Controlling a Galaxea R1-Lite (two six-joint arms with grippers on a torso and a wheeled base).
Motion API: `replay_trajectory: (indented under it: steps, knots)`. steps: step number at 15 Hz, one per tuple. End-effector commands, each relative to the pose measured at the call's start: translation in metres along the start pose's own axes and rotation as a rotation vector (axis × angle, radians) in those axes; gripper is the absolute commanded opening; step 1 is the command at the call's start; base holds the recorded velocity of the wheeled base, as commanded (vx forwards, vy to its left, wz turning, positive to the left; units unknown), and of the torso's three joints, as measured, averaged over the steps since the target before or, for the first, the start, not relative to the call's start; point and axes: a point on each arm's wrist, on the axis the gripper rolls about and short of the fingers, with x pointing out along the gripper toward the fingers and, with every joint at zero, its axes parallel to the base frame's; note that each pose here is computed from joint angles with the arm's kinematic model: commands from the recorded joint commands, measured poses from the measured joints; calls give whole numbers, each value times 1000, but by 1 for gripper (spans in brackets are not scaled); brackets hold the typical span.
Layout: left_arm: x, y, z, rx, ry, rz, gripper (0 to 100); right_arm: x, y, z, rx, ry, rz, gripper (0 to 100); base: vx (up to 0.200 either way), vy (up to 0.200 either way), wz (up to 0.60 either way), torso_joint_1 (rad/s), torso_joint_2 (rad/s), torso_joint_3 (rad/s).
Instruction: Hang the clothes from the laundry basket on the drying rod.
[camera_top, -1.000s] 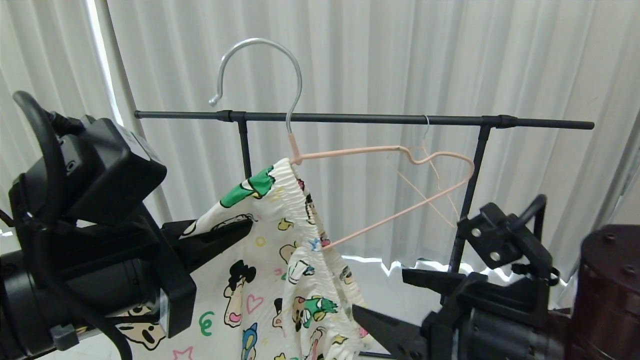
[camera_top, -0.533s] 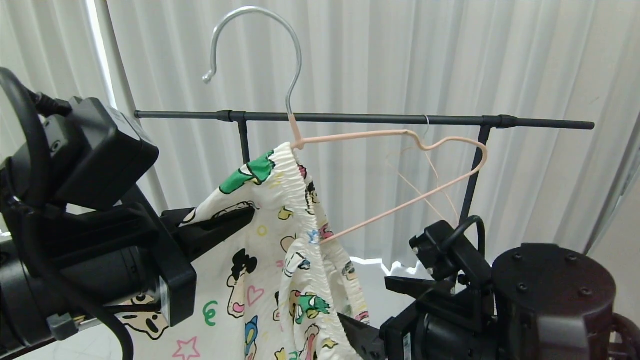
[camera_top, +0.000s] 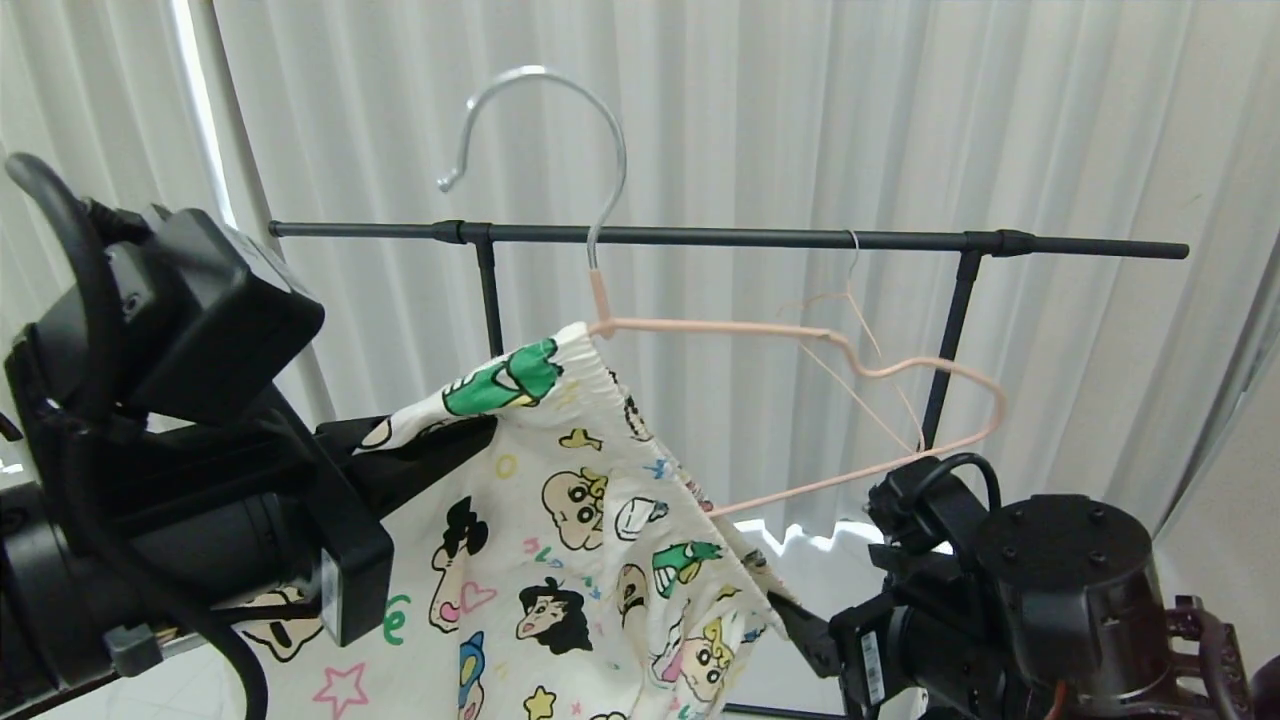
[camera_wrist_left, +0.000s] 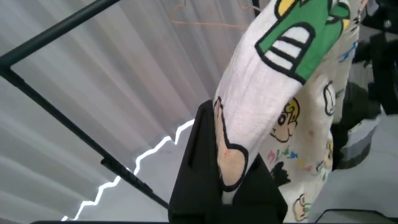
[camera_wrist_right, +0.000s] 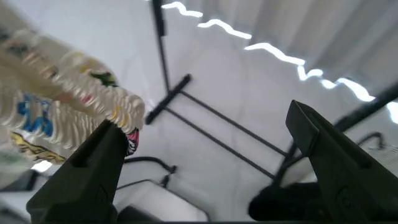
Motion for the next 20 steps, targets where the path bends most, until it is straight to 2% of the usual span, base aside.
replay_trajectory:
  steps: [1,2,5,8,13,17,18,20]
  knots:
    - [2,4,-13,35,65,64,0,5,-25,6,12,-13,-100,100,0,0,0,0,0,0]
    - [2,6,-19,69,91,86,0,5,-34,9,19,-23,-132,100,0,0,0,0,0,0]
    - [2,1,-31,83,134,68,0,5,-51,16,27,-42,-193,100,0,0,0,0,0,0]
    - [4,-4,-49,92,207,64,0,-1,-58,20,33,-66,-211,100,0,0,0,0,0,0]
    - [4,-7,-65,112,308,160,0,-8,-64,24,9,-83,-220,100,0,0,0,0,0,0]
    - [22,-8,-72,146,442,301,0,-22,-57,31,-115,-116,-113,100,0,0,0,0,0,0]
    - [27,-8,-72,154,463,324,0,-23,-52,30,-152,-116,-91,100,0,0,0,0,0,0]
    - [36,-12,-71,174,487,342,0,-28,-27,30,-200,-131,8,100,0,0,0,0,0,0]
